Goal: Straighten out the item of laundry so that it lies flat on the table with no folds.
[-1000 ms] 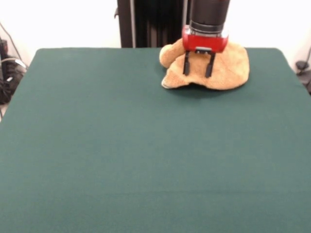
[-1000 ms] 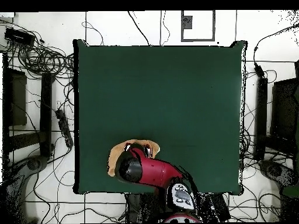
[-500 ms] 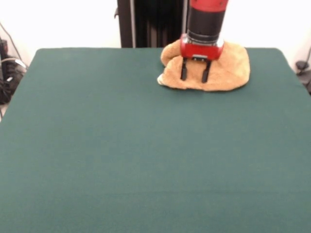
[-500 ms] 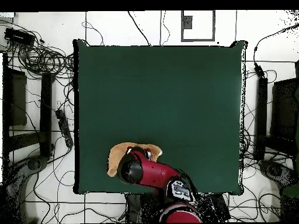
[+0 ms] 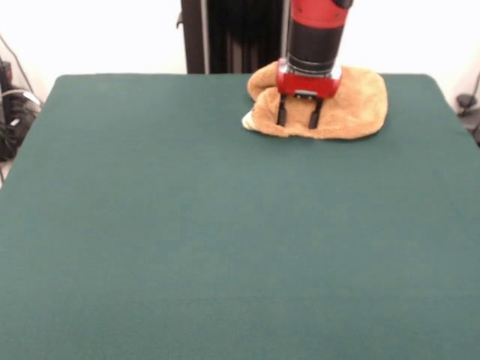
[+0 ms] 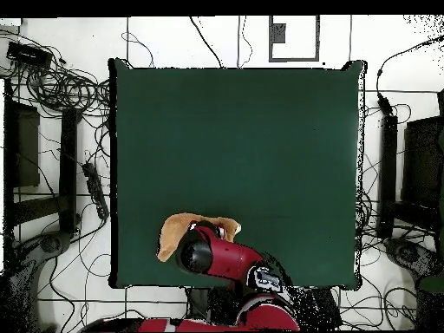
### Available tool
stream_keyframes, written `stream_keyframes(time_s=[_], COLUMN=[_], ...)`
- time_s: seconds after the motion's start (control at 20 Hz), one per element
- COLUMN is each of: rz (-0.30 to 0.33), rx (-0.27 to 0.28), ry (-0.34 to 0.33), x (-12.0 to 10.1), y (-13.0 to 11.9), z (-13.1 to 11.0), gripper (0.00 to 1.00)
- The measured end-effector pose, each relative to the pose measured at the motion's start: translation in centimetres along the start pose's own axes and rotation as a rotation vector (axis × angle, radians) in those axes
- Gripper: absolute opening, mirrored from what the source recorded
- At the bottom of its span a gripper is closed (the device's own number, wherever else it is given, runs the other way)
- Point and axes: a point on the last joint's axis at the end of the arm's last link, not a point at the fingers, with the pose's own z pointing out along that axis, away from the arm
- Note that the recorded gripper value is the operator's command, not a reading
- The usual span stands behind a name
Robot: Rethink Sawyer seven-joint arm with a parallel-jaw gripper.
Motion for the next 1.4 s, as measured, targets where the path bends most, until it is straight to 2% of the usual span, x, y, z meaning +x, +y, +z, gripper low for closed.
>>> stream_keyframes(time_s=[0.35, 0.4, 0.9, 1.4], rz=[-0.008, -0.01, -0.04, -0.033], rx=[0.008, 0.009, 0.028, 0.033], ry=[-0.004, -0.004, -0.041, -0.06], x=[0.2, 0.2, 0.5, 0.0], y=[0.4, 0.4, 1.5, 2.2], z=[-0.1, -0.1, -0.2, -0.8], gripper=[1.0, 0.0, 0.0, 0.0])
